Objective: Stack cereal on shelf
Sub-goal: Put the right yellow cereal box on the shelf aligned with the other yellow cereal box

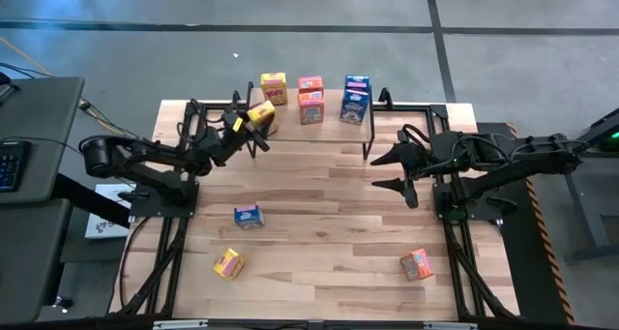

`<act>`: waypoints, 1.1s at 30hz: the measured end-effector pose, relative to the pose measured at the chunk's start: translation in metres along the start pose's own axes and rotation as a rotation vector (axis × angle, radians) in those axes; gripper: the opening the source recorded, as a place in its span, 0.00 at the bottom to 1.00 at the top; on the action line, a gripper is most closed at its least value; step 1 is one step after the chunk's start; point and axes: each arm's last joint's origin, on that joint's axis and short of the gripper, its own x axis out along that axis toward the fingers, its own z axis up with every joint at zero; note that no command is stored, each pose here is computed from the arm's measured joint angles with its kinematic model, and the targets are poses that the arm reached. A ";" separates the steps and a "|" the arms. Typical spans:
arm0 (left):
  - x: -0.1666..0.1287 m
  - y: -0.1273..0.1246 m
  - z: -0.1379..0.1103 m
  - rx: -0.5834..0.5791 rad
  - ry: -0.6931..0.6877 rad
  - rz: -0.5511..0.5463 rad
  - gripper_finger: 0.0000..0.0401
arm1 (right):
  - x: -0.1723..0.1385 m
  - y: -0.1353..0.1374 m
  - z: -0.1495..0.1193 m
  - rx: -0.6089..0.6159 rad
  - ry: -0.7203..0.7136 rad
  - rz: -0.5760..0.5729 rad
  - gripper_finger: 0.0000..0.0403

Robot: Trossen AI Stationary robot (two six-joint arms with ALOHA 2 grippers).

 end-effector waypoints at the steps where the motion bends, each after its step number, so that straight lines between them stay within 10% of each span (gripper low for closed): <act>1: 0.000 0.000 0.002 -0.003 -0.006 -0.001 0.65 | 0.000 0.000 0.000 0.000 0.000 0.000 0.60; 33: -0.026 -0.006 0.065 -0.066 -0.270 -0.089 0.65 | 0.000 0.000 0.000 0.023 0.000 0.002 0.60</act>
